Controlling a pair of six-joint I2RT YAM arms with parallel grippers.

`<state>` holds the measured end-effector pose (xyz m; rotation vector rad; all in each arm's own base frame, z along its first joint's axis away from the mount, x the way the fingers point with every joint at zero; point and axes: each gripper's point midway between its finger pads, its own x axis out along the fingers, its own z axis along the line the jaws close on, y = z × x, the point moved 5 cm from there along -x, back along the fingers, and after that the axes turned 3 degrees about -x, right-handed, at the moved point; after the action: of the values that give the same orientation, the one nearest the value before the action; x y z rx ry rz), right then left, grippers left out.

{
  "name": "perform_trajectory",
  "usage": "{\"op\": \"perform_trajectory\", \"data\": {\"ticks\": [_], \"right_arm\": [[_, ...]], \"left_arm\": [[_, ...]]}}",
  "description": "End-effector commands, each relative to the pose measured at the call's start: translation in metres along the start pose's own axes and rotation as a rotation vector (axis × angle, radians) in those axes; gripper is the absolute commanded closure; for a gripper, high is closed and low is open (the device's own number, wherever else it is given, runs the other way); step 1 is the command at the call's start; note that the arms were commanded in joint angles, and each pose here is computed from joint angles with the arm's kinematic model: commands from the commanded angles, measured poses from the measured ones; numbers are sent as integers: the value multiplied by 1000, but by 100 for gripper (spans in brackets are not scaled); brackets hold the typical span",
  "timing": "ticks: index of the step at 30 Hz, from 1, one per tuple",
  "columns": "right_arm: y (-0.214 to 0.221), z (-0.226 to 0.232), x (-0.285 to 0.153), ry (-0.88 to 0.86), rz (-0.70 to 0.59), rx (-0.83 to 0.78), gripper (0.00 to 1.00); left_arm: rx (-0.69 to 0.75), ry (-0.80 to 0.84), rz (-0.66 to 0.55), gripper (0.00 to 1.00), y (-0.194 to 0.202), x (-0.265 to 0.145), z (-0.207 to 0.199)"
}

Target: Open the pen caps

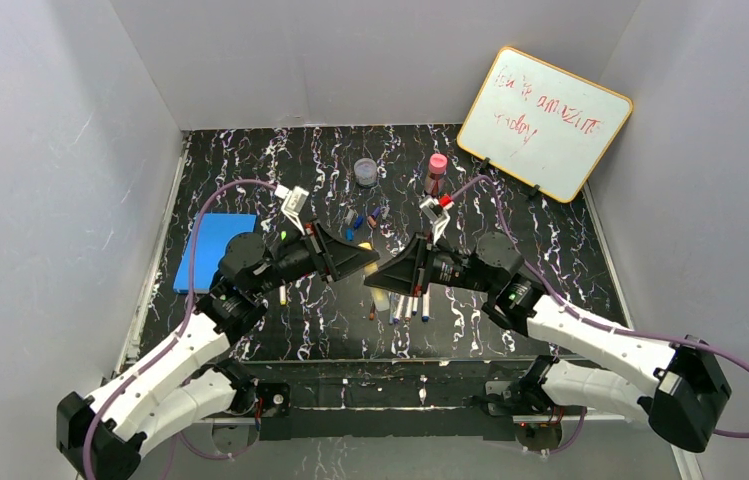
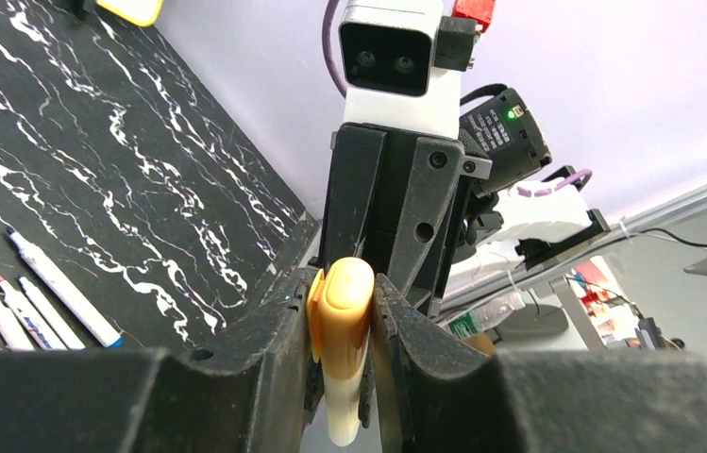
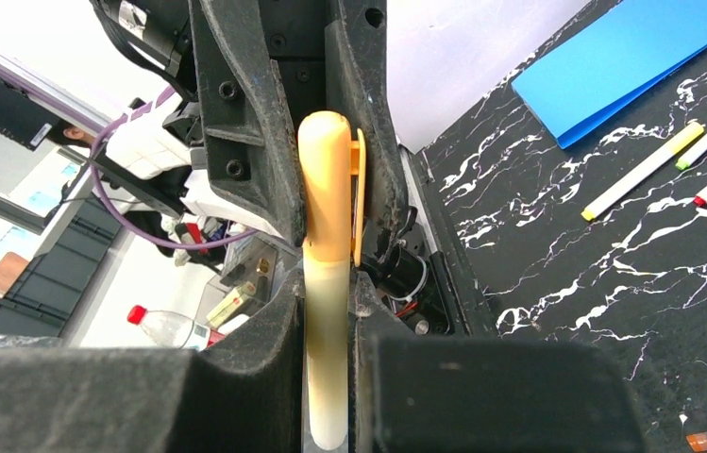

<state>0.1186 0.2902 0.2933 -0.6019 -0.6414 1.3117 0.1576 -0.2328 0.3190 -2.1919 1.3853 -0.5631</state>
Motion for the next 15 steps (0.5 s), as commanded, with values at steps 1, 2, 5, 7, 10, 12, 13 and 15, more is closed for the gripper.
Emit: {"op": "perform_trajectory", "data": {"ticks": [1, 2, 5, 7, 10, 12, 13, 15], "right_arm": [[8, -11, -14, 77, -18, 27, 99], [13, -12, -18, 84, -22, 39, 99], [21, -14, -30, 99, -51, 61, 99], [23, -13, -36, 113, -56, 60, 99], [17, -10, -41, 147, -74, 28, 99], [11, -9, -44, 185, -84, -9, 99], [9, -9, -45, 202, -82, -23, 99], [6, -8, -47, 221, -82, -46, 99]], "left_arm": [[148, -70, -318, 100, -53, -14, -20], [156, -71, -352, 100, -60, -13, -22], [159, -59, -406, 100, -74, -4, -25], [150, -52, -421, 100, -78, 1, -24], [135, -43, -430, 100, -81, 7, -22], [130, -60, -431, 100, -81, 8, -18], [133, -77, -442, 100, -82, 6, -16], [143, -119, -474, 100, -84, 0, -11]]}}
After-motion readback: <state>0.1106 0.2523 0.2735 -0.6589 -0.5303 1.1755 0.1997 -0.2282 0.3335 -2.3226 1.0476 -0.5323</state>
